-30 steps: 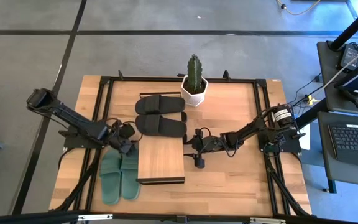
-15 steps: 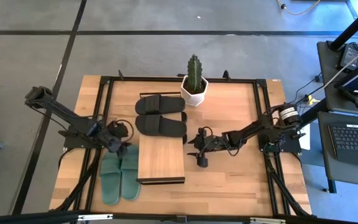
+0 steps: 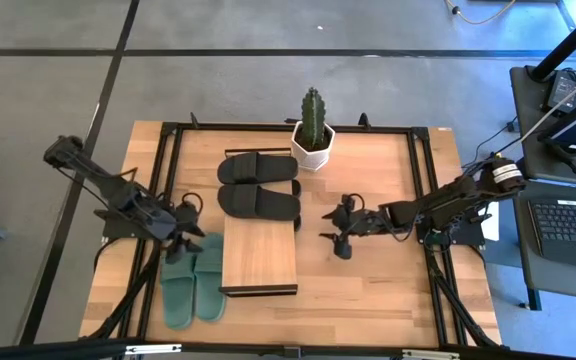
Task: Pick and place slides into the shelf
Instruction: Put the green slides under the shelf
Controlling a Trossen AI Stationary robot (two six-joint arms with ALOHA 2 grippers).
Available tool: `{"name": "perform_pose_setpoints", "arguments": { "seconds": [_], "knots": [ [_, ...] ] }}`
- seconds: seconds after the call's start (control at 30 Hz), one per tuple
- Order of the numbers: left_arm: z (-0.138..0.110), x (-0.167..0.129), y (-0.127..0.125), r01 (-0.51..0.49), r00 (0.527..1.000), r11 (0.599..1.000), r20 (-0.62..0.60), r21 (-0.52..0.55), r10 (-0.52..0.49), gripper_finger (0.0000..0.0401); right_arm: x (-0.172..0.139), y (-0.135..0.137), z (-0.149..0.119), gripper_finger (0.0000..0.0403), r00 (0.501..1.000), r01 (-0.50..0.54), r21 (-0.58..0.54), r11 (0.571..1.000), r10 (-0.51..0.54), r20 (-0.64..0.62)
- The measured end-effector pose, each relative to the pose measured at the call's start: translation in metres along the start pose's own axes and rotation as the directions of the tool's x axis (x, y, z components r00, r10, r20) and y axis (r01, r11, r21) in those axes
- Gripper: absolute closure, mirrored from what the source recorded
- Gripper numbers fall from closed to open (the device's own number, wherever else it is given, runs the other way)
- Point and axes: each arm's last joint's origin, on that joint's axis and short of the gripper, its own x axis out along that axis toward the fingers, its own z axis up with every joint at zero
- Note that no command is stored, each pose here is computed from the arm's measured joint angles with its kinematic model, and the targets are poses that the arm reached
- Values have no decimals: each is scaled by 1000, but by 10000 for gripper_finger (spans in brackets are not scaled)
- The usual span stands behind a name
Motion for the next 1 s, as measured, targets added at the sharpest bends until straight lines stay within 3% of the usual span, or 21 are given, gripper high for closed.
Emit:
{"name": "perform_pose_setpoints", "arguments": {
  "seconds": [0.17,0.3,0.47,0.57,0.67,0.83,1.0],
  "knots": [
    [8,-15,-14,135,990,991,-35,-14,-136,177,-2,-4,-3,144,997,71,-1,997,-71,14],
    [18,-25,-20,175,984,976,18,-132,-175,177,-2,-5,1,144,990,130,-16,991,-129,58],
    [26,-29,-27,247,968,959,86,-135,-237,177,-3,-6,8,143,979,168,-90,982,-156,132],
    [25,-29,-27,240,970,960,83,-141,-230,177,-3,-7,12,143,974,178,-139,974,-154,166],
    [22,-28,-24,209,978,952,46,-223,-204,177,-2,-11,14,143,969,200,-173,964,-169,180],
    [15,-23,-20,168,981,921,-30,-351,-190,177,1,-22,16,143,962,237,-157,959,-210,174],
    [5,-10,-16,177,970,915,-92,-363,-224,177,2,-33,17,143,955,271,-143,952,-247,166]
  ]
}}
